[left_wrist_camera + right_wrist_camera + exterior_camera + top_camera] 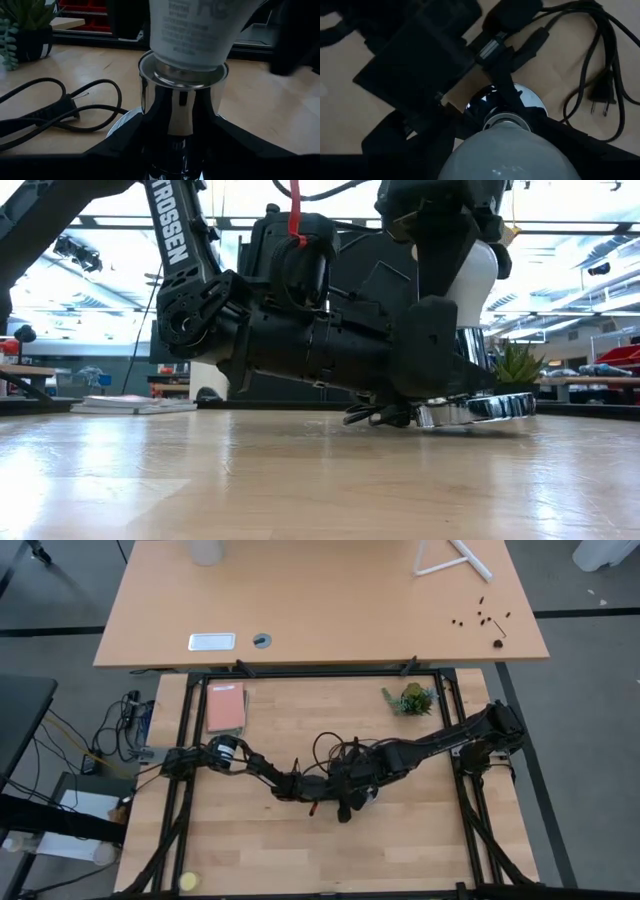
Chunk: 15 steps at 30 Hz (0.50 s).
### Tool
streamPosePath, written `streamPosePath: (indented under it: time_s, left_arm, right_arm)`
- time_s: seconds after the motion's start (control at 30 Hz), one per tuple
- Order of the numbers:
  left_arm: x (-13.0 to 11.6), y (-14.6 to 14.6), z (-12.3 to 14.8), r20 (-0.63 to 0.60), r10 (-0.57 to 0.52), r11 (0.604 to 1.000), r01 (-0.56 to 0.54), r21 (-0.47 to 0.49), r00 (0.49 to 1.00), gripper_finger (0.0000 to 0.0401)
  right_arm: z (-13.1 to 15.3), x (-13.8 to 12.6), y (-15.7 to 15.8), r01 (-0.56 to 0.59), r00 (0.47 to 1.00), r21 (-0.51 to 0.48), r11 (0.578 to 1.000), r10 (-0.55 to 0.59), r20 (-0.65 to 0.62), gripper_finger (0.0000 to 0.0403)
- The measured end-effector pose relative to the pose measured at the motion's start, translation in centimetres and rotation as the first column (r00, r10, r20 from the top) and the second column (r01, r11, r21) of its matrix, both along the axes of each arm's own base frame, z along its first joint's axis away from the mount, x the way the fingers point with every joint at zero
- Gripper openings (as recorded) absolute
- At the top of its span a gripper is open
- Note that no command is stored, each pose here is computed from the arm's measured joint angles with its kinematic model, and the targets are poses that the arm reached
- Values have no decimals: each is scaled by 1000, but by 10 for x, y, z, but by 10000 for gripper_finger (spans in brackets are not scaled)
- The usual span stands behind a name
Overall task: Screw lightbulb
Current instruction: Insert the white lightbulb into the silver lamp
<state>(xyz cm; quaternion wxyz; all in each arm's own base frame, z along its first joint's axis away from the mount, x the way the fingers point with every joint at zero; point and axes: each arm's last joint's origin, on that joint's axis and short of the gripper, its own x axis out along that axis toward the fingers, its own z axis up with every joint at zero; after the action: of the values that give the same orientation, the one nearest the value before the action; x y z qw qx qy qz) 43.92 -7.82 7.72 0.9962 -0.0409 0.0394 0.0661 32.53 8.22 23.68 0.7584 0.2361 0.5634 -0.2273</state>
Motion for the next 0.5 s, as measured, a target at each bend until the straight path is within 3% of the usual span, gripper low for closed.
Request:
streamPosePath:
  time_s: [0.27, 0.5]
  left_arm:
    - [1, 0, 1, -6, -4, 1000, 4, 0, 1000, 195]
    - [1, 0, 1, -11, -6, 1000, 6, 1, 1000, 195]
  right_arm:
    - [4, -1, -5, -152, 988, -1, 988, 152, -10, 342]
    - [6, -2, -6, -310, 951, -44, 950, 309, -21, 374]
